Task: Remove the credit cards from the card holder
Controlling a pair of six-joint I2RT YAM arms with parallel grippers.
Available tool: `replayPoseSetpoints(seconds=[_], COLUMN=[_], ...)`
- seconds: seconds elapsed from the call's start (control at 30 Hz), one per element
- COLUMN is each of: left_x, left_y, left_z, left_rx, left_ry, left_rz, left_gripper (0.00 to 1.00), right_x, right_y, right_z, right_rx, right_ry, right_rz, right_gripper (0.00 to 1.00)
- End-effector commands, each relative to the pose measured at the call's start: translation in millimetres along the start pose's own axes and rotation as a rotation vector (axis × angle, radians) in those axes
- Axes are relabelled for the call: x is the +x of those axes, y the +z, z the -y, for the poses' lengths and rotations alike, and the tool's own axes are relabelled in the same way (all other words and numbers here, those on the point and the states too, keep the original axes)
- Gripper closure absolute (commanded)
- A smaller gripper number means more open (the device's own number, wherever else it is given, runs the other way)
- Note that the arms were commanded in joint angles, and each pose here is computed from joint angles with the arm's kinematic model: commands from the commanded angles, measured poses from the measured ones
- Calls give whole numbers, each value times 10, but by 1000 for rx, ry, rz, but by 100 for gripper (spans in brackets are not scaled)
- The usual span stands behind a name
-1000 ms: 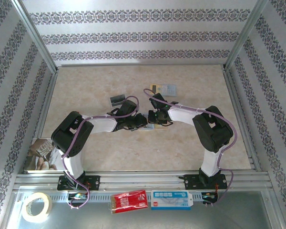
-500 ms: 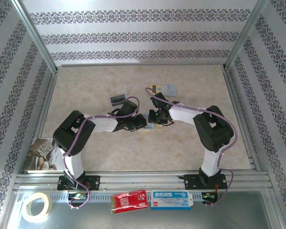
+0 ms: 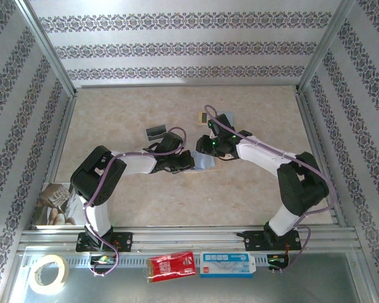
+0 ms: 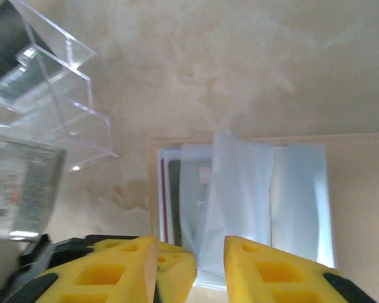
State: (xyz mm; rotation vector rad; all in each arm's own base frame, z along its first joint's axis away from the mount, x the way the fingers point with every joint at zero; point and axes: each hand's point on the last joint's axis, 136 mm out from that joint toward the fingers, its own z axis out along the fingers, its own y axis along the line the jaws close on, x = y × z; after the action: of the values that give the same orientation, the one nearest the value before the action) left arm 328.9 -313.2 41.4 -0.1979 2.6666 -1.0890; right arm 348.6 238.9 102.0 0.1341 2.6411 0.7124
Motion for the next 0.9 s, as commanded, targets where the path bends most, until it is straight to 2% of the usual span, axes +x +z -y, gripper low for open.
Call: replayPoseSetpoints(seconds=[0.0, 0.1, 0.27, 0.87], left_x=[-64, -64, -75, -106], left_y=[-8, 5, 39, 240], left_z=[280, 368, 431, 757], left_rx=[110, 160, 191, 210], left_ry=[56, 61, 65, 145], left_rz=[10, 2, -8, -36], left_gripper=[86, 74, 64, 61], right_x=[-41, -70, -118, -255], right_y=[-110, -192, -301, -650], right_z=[146, 233, 337, 667], right_rx=[39, 55, 59, 98], right_ry=[33, 48, 78, 158], right_rz=[46, 80, 124, 246], right_gripper=[65, 65, 66, 66])
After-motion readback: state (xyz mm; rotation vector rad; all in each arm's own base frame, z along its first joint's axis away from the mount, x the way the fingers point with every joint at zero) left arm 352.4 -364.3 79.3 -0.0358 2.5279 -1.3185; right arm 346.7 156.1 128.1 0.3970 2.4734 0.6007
